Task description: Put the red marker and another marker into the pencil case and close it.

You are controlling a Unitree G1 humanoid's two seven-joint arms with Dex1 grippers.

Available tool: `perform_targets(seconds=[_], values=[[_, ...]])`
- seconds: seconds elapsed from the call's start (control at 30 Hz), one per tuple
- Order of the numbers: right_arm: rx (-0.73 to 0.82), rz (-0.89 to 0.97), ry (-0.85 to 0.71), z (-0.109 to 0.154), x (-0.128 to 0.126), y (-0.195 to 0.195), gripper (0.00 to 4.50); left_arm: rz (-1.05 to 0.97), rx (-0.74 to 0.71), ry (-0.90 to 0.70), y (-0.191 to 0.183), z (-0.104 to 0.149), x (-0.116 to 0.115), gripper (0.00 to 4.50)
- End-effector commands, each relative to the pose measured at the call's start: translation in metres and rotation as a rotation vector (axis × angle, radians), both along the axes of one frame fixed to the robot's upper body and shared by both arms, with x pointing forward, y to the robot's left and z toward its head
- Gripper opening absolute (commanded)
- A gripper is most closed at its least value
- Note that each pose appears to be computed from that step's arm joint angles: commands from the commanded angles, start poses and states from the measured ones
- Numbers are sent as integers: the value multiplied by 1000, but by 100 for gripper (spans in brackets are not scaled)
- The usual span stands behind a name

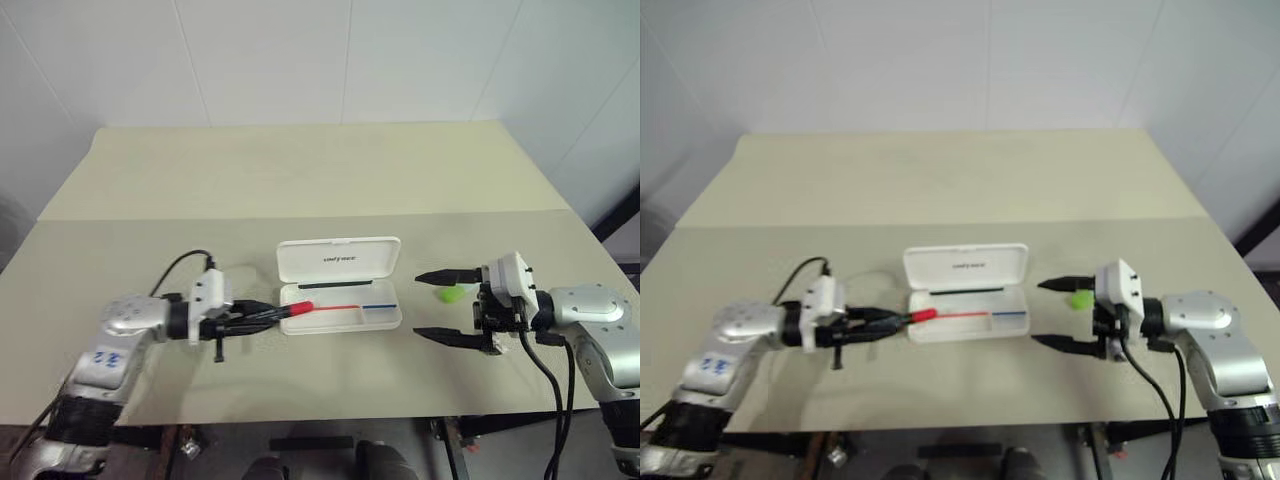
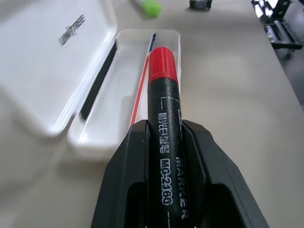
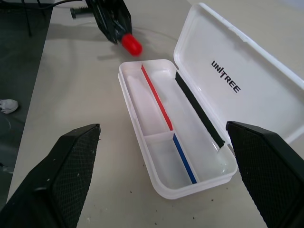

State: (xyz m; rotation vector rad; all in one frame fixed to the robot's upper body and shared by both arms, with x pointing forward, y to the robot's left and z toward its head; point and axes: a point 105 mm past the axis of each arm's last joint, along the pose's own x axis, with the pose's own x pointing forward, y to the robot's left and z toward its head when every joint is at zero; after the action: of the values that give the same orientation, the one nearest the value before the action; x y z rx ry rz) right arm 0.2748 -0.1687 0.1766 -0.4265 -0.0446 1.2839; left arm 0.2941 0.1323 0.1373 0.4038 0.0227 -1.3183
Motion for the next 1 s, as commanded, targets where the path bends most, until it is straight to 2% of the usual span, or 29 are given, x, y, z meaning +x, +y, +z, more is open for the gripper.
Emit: perform_targets(seconds=[0.03,0.3,0.6,0.73,1.0], values=[[24,-11,-43,11,-5,0,450,0,23,-79,-19,6,16,60],[42,-44,-47,10,-11,1,450,-49,52,-114,-59,4,34,60],[60,-70,-49,10,-15,3,450,-17,67,-144,-77,5,52,60],[67,-76,-50,10,-16,5,450,-50,67,-131,-85,5,50,60],[73,-85,-54,12,-16,6,450,-104,74,-103,-93,2,42,323]])
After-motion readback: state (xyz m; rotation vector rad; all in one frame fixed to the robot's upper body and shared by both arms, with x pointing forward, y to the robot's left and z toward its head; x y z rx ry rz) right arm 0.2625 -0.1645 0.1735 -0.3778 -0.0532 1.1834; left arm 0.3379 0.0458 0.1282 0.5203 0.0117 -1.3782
